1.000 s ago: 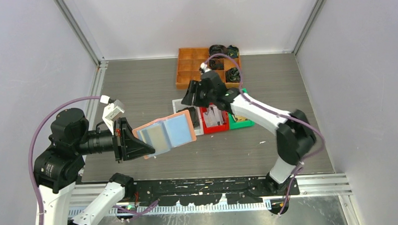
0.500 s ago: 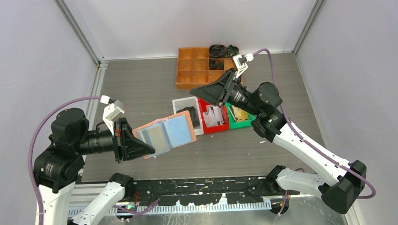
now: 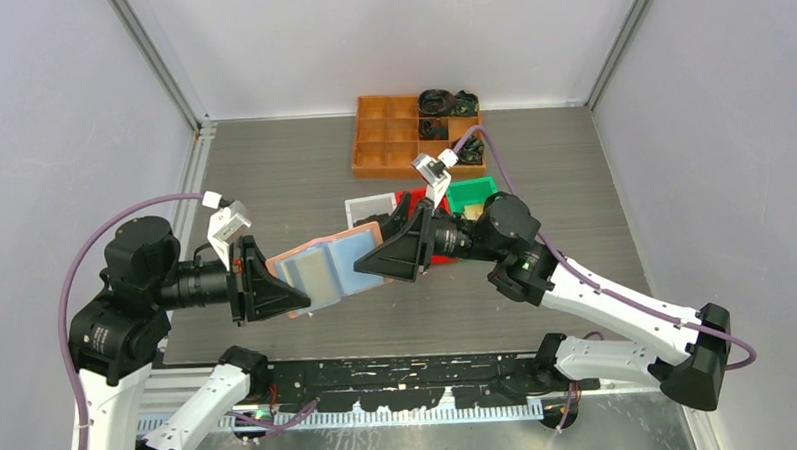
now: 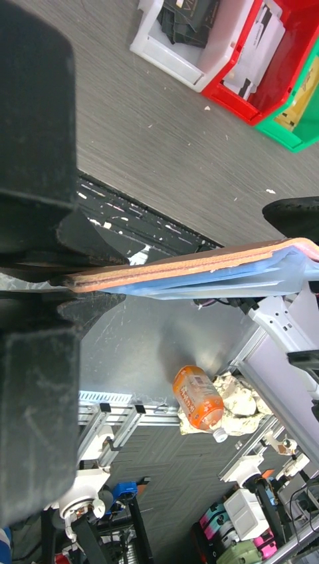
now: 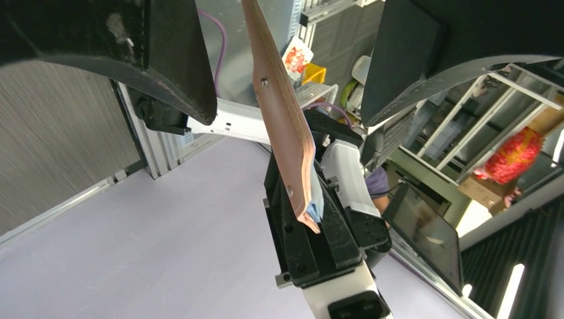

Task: Take the credit cards out of the card holder
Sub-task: Remove the credit card from the card holder.

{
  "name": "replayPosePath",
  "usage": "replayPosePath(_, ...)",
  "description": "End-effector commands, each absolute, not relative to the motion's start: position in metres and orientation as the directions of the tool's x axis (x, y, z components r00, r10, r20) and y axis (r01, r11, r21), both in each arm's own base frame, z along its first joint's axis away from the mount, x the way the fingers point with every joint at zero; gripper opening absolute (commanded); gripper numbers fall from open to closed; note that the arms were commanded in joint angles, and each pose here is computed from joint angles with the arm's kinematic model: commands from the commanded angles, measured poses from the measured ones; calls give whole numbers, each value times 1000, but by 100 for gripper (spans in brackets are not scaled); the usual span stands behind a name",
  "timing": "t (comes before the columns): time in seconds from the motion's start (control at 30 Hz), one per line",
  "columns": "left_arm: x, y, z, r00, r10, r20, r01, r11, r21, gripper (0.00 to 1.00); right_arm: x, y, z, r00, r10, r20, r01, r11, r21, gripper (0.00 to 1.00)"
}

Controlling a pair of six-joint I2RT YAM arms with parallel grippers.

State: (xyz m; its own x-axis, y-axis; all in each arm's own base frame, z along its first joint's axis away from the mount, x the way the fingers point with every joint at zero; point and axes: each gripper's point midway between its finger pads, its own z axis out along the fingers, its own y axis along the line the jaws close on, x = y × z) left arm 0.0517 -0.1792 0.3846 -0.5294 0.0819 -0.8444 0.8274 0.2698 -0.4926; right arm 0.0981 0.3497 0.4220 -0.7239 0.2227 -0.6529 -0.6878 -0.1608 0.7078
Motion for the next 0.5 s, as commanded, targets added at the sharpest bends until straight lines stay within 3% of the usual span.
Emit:
replayPosePath(0.0,54,-179,386,-506,85,-858,842,268,-469,0,93,349,426,-653,248,-715,-755,-131,643,77)
replayPosePath(0.23,57,-179,382,-510,88,-855,836,283,-470,0,94,369,409,-644,230,-729,-758,-62,650,19)
replayPosePath(0.33,58,-177,380,-505,87,-859,836,299,-461,0,99,371,405,-641,248,-726,-753,-22,657,11)
replayPosePath(0.47,59,-177,378,-506,91,-858,833,309,-459,13,105,363,411,-621,312,-719,-758,-9,652,1)
